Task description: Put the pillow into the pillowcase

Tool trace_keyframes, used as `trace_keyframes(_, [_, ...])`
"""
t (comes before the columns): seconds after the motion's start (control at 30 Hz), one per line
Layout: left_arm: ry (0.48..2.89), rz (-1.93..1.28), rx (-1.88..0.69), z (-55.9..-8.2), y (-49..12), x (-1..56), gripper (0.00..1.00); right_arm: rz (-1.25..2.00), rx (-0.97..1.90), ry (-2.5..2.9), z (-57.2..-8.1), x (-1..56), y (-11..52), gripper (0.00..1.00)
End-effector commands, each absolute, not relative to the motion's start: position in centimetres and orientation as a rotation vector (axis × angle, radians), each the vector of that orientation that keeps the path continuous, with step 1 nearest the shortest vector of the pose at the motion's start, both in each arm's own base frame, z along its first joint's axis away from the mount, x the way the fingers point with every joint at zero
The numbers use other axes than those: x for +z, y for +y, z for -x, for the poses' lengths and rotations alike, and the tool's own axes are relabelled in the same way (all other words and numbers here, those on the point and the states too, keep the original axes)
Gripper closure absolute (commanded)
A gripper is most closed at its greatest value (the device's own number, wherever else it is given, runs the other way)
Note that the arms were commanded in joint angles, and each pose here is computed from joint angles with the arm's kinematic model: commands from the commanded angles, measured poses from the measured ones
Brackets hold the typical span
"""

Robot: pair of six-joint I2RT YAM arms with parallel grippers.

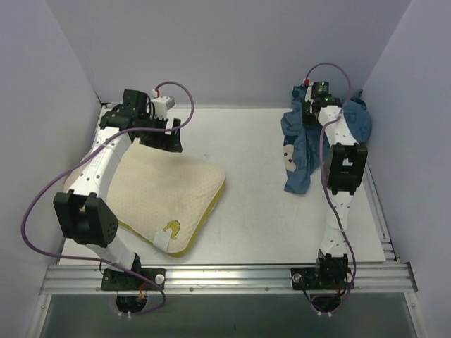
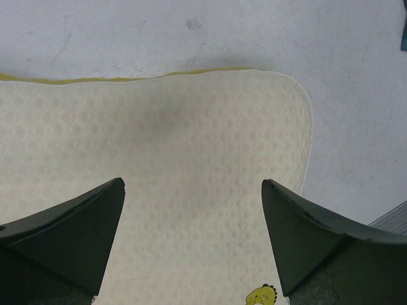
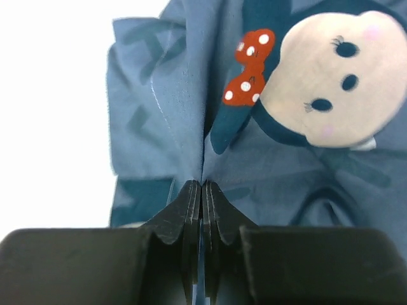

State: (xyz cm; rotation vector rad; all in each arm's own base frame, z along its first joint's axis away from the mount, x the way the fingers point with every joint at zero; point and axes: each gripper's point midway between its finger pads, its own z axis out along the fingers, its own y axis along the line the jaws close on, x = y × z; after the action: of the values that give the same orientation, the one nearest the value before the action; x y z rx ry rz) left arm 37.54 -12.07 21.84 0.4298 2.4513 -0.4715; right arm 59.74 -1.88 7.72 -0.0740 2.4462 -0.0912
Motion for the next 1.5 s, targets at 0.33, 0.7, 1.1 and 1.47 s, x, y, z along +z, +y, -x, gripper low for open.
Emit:
trace_keyframes(0.33, [2.283,-0.717,-0.788,-41.9,-19.7,22.4,0.03,-0.272,0.189,2.221,-38.8,29.3,-6.8,1.0])
trace_keyframes(0.7, [2.189,-1.106,-0.85,-39.3,-27.9,18.6,0.04,-0.153,0.185,2.702,-22.8,17.2,-7.7,1.0])
trace_keyframes(1.1, [2.148,-1.274,-1.058,-34.5,-34.5,16.0,0.1,0.046,0.151,2.784,-26.1,17.9,-6.5,0.34])
trace_keyframes(1.47, [2.159,-1.079,-1.111,-34.3,-31.3,17.6,0.08,0.403,-0.078,2.941,-32.0,8.6,-2.1,0.23])
